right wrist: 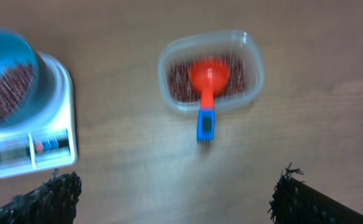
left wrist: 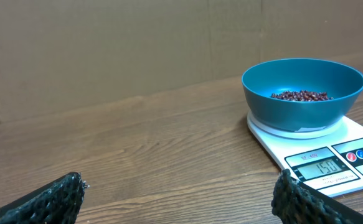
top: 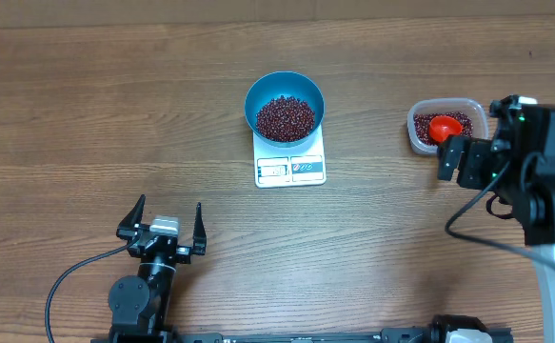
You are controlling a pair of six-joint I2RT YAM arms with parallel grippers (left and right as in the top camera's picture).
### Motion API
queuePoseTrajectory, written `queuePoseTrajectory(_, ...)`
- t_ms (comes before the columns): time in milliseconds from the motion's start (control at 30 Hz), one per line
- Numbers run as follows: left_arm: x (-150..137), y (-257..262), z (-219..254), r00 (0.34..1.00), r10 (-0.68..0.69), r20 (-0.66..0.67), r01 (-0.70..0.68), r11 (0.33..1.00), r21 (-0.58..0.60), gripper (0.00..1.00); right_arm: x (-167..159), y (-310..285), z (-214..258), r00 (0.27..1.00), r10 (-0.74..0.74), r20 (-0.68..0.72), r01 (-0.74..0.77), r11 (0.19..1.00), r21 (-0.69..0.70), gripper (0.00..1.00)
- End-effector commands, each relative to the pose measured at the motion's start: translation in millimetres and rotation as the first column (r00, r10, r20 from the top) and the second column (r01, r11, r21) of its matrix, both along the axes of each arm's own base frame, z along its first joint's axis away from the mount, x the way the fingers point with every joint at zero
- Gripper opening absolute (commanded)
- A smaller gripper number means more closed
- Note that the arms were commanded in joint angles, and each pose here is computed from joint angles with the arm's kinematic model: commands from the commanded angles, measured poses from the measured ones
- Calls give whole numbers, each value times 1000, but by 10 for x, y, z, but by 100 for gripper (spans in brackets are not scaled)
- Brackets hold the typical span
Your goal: Scoop item into bowl and weigh 150g on scale
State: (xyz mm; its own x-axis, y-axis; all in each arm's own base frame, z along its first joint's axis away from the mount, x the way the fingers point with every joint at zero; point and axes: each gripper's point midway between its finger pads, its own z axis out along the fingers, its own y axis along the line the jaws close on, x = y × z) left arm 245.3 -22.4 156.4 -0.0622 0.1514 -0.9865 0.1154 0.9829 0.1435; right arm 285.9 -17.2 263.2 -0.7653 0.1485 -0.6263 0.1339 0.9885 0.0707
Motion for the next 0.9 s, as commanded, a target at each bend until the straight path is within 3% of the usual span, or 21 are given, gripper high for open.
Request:
queuePoseTrajectory(0,1,32,-6,1000,18,0,-18,1000,-13,99,-9,-1,215,993,-6,119,6,1000,-3,100)
queuePoseTrajectory(367,1,32,-6,1000,18,0,-18,1000,-13,99,-177,74,108,956,19,292,-22,1000,7,100)
queuePoseTrajectory(700,1,32,-6,1000,18,0,-18,1000,-13,99,-172,376,-166,824,127,552,-184,982,50,100)
queuePoseTrajectory(867,1,32,-6,1000,18,0,-18,1000,-13,99,-167,422,-300,766,68,639,-194,973,129,100)
